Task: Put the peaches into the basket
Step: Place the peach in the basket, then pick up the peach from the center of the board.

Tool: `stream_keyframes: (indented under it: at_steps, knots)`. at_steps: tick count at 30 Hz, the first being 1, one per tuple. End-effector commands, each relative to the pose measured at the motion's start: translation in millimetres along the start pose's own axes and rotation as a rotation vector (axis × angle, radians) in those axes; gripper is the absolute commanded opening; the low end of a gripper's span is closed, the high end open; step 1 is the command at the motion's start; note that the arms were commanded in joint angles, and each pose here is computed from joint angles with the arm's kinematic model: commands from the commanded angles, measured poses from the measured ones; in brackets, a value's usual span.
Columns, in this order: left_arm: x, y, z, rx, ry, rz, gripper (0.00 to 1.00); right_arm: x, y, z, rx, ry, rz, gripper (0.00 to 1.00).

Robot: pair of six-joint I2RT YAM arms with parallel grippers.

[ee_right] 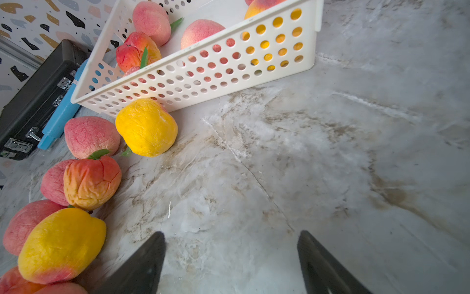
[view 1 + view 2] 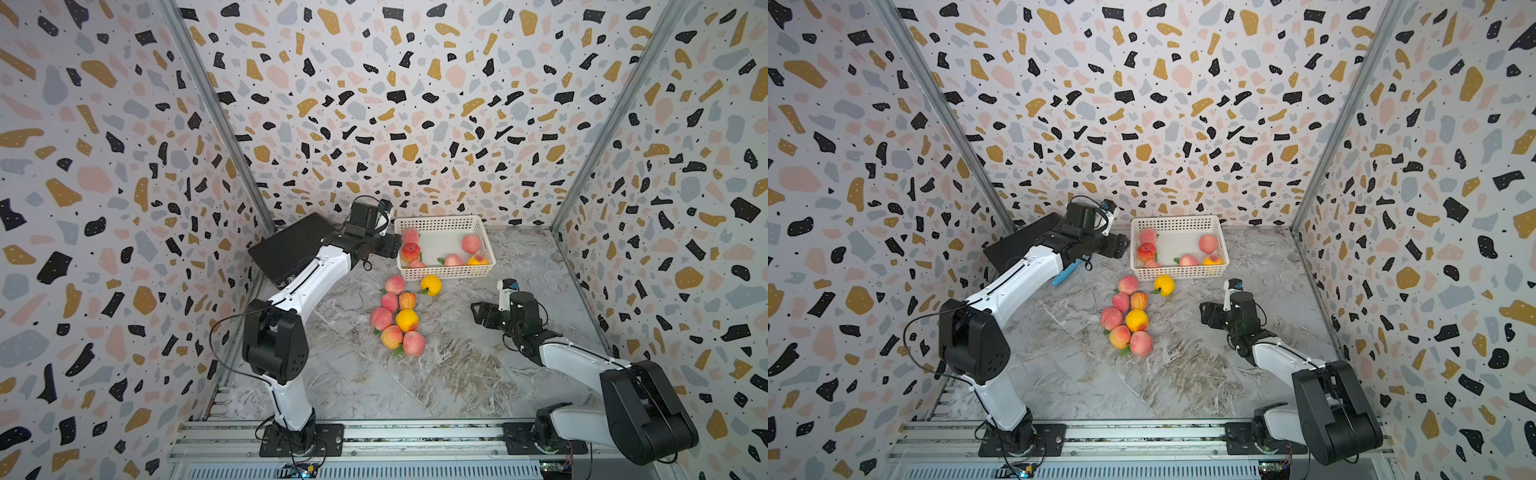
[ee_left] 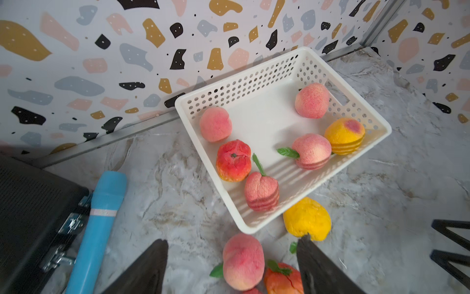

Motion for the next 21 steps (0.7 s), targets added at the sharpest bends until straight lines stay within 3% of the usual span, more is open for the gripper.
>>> stream_keyframes:
  at_steps: [1, 5, 14, 21]
  knots:
    - [-18, 9, 26, 0.002, 0.027, 0.083, 0.81, 12, 11, 2, 0.022, -0.011, 0.004, 0.84]
    - [-46, 7, 51, -0.054, 0.051, 0.179, 0.82, 11, 12, 0, 0.023, 0.005, 0.012, 0.84]
    - [-94, -14, 94, -0.124, 0.119, 0.220, 0.85, 7, 12, 2, -0.011, 0.056, 0.031, 0.84]
    - [-106, -23, 84, -0.220, 0.137, 0.291, 0.87, -7, 30, 10, -0.017, 0.171, 0.055, 0.85]
Point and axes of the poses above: each gripper's point midway between its finger pads, its own z axis back along the fingers, its own y axis along the line the jaws close on, x = y × z, the point moved 2 cm from there along z, back along the fingers, and after that the axes turned 5 degrees about -z, right-handed, at the moved point
